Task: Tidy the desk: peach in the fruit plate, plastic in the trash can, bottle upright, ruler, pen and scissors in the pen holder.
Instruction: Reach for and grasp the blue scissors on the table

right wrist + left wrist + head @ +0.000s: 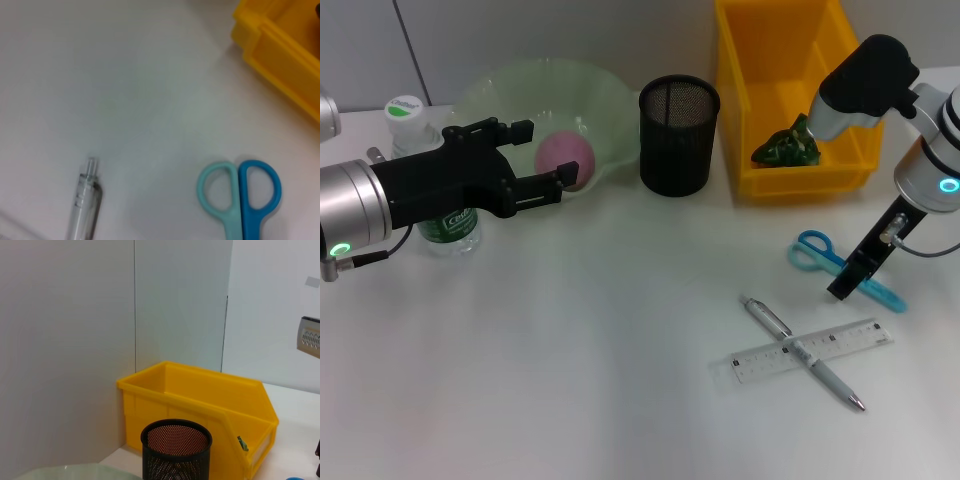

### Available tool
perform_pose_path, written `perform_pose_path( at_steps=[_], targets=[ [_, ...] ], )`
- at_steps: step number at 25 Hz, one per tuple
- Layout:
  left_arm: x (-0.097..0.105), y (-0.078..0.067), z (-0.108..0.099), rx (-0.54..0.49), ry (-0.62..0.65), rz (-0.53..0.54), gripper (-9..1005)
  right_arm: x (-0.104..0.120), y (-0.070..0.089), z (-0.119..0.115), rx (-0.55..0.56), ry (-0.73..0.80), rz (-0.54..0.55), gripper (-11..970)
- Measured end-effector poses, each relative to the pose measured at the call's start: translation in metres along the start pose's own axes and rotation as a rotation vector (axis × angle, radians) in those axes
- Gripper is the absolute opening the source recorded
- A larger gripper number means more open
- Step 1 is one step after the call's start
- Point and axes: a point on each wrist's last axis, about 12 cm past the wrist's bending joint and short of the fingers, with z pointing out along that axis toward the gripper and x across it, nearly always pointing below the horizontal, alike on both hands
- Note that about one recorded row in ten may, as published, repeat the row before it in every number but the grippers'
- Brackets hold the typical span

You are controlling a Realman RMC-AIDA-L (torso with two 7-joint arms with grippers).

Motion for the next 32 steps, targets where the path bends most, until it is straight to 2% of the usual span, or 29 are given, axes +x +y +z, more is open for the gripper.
perform_pose_path(
  at_steps=[18, 23, 32],
  targets=[
    [-0.0001, -0.0004, 0.0, 0.004, 0.0, 0.002, 802, 0.0004, 0.0005, 0.0018, -0.004, 0.003, 0.002, 617],
    [-0.0001, -0.0005, 0.0, 0.005, 0.0, 0.002, 802, -0.0002, 0.0001, 0.0018, 0.002, 0.002, 0.003, 537],
    [-0.0001, -0.0001, 0.0002, 0.001, 0.0, 0.001, 802, -0.0002, -0.0006, 0.0016, 0.004, -0.001, 0.007, 526]
  ],
)
